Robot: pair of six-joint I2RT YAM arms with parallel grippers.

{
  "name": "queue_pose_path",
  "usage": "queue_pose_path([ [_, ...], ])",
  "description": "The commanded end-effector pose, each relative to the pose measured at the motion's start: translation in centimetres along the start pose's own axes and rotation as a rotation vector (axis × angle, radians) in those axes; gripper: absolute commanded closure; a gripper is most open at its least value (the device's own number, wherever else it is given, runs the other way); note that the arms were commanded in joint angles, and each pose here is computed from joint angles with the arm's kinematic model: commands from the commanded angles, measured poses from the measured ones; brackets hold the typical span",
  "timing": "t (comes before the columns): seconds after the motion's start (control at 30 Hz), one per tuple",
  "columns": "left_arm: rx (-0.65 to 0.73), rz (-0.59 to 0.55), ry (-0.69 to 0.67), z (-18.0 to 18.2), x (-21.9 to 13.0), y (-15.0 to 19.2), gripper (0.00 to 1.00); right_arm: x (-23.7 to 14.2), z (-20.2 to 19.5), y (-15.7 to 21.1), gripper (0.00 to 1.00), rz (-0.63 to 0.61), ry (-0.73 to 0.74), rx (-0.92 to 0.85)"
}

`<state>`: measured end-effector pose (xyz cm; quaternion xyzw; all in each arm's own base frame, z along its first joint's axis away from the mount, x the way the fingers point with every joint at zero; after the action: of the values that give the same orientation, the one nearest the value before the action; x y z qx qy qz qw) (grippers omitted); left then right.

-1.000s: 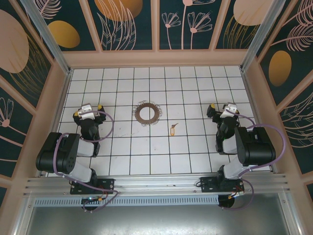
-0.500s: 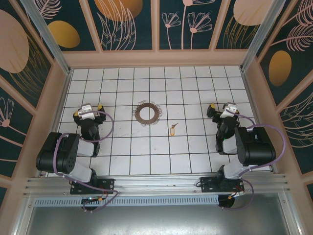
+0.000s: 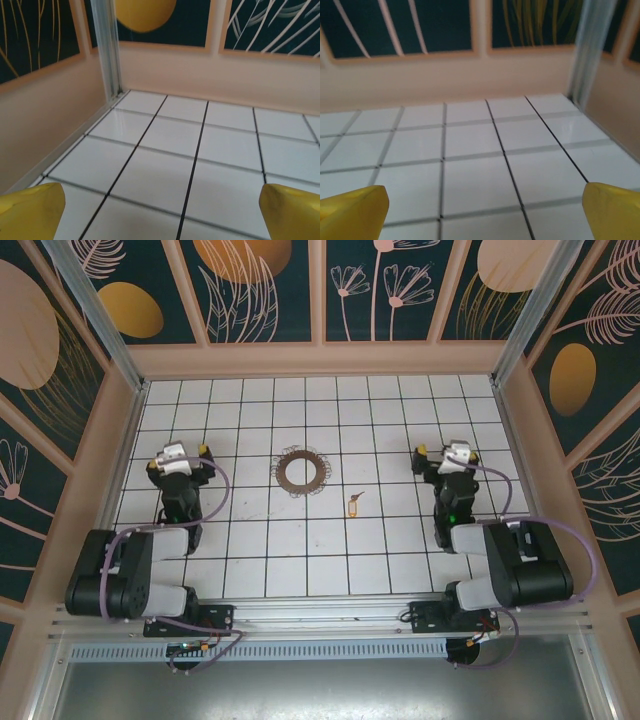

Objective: Put the keys on the keyring

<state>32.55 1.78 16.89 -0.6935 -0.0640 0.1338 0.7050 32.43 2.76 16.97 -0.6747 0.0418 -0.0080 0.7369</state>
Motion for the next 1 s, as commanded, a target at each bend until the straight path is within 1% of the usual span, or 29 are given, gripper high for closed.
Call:
queue_pose_path([
  [0.0,-0.043,0.062,0.039,-0.3,-0.3,-0.8,0.01,-0.1,2.1,-3.4,0.01,-0.071,0.021,-0.083],
  [0.07,-0.084,0.076,0.066,-0.5,-0.8,-1.5,0.01,-0.3,3.5,-4.9,0.01,-0.088,-0.002,-0.038],
  [0.13,-0.137,0.086,0.118,-1.0,-1.5,-2.5,0.01,0.0,4.5,-6.0,0.01,-0.047,-0.023,0.034],
  [0.2,-0.208,0.122,0.162,-1.6,-2.0,-3.3,0.01,0.6,5.5,-6.0,0.01,0.056,-0.068,0.093],
  [0.27,-0.281,0.214,0.203,-2.5,-2.1,-3.7,0.01,1.1,7.0,-5.8,0.01,0.17,-0.136,0.132],
  [0.3,-0.303,0.264,0.248,-3.2,-2.1,-4.0,0.01,1.3,7.7,-5.6,0.01,0.219,-0.185,0.141],
  [0.37,-0.336,0.342,0.362,-5.1,-2.4,-4.1,0.01,1.2,8.9,-5.0,0.01,0.282,-0.264,0.168],
  [0.43,-0.362,0.419,0.526,-7.7,-3.2,-3.8,0.01,0.9,9.6,-4.2,0.01,0.323,-0.318,0.202],
  [0.47,-0.364,0.455,0.595,-9.0,-3.6,-3.6,0.01,0.9,9.7,-4.0,0.01,0.334,-0.318,0.213],
  [0.5,-0.355,0.494,0.658,-10.6,-4.2,-3.2,0.01,0.7,10.1,-3.7,0.01,0.358,-0.35,0.225],
  [0.63,-0.313,0.594,0.797,-15.3,-6.8,-2.0,0.01,0.2,10.7,-2.5,0.01,0.446,-0.395,0.235],
  [0.67,-0.303,0.615,0.803,-15.9,-7.2,-1.7,0.01,0.1,10.9,-2.3,0.01,0.462,-0.407,0.232],
  [0.77,-0.273,0.707,0.755,-16.5,-7.7,-0.1,0.03,-0.6,10.8,-1.4,0.01,0.498,-0.419,0.227],
  [0.83,-0.248,0.77,0.726,-16.6,-7.9,1.1,0.19,-1.2,10.7,-0.8,0.01,0.504,-0.43,0.232],
  [0.9,-0.24,0.806,0.703,-16.7,-8.1,2.1,0.27,-1.5,10.7,-0.5,0.01,0.51,-0.445,0.234],
  [0.97,-0.255,0.828,0.715,-17.1,-8.3,2.6,0.31,-1.7,10.9,-0.2,0.01,0.519,-0.465,0.229],
])
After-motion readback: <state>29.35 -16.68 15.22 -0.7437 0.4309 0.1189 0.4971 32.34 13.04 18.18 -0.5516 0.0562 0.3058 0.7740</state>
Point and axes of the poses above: each hand's point on the last joint's axis, 136 mm out from that joint toward the fingers, its own x axis out along the fingers, its own z axis along the line the jaws close on, y = z × x, the point moved 5 cm from there along -x, back along the fingers, and after that the axes turned 5 degrees about x, right-handed, at the moved point
